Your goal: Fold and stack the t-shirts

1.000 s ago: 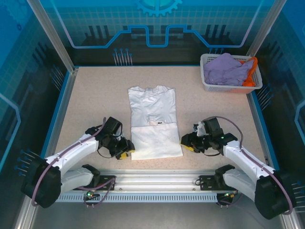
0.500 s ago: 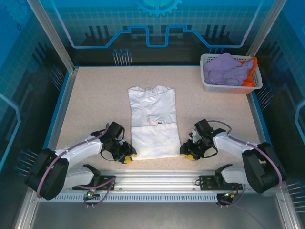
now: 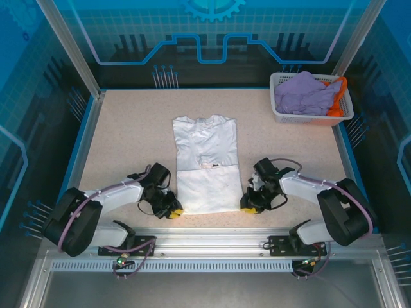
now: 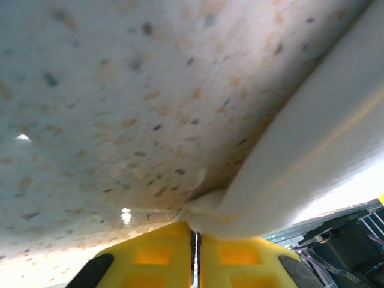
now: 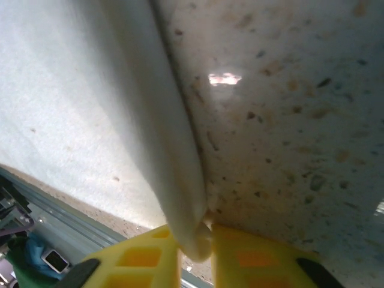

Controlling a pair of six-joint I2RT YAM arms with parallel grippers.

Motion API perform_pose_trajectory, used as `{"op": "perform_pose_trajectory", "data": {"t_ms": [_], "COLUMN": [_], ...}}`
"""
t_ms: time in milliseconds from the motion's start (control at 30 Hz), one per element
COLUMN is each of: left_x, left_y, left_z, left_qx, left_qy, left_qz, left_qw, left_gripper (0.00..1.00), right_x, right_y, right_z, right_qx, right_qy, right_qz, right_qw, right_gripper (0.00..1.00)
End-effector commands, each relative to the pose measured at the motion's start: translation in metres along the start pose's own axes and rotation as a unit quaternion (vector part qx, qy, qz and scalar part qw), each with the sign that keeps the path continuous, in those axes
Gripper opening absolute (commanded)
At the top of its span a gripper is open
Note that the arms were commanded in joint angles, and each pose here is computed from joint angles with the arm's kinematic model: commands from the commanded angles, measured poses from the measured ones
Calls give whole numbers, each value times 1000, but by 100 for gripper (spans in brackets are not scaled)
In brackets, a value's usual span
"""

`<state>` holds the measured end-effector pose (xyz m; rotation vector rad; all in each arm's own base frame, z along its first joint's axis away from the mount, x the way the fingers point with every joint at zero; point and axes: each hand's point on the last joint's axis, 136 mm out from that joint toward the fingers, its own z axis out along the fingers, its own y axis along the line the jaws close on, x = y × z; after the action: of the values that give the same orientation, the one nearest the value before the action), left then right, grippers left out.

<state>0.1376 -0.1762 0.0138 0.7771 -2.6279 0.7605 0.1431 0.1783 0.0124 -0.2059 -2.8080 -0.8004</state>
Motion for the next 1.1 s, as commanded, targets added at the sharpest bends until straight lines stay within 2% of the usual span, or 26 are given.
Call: {"op": "perform_pose_trajectory", "data": {"t_ms": [0, 100, 233, 367, 567, 800, 933, 1067], "left_x": [-12, -11, 6, 36, 66, 89, 85, 62], "left_y": [8, 8, 12, 23, 32, 20, -7, -54], "left_z": [1, -6, -20, -18, -30, -44, -68, -108], "left_qx": [-38, -60, -133, -143, -112, -52, -15, 42], "left_qy": [-28, -30, -25, 2, 24, 53, 51, 19], "left_qz": [6, 18, 77, 79, 81, 77, 74, 69], "left_qw": [999, 998, 988, 987, 990, 994, 996, 997], "left_gripper": [3, 0, 0, 0, 0, 0, 0, 0], "right_x": [-12, -11, 5, 36, 74, 90, 83, 55], "right_y": [8, 6, -2, -14, -18, -1, 16, 49], "right_z": [0, -7, -8, -1, -5, -32, -58, -92], "right_qx": [8, 21, 31, 40, 30, -15, -12, -33], "right_qy": [-19, -29, -17, 5, 17, -8, -30, -67], "right_qz": [-27, -33, -34, -32, -44, -42, -56, -53], "right_qw": [999, 999, 999, 999, 998, 999, 998, 996], "right_gripper": [9, 0, 0, 0, 0, 0, 0, 0]}}
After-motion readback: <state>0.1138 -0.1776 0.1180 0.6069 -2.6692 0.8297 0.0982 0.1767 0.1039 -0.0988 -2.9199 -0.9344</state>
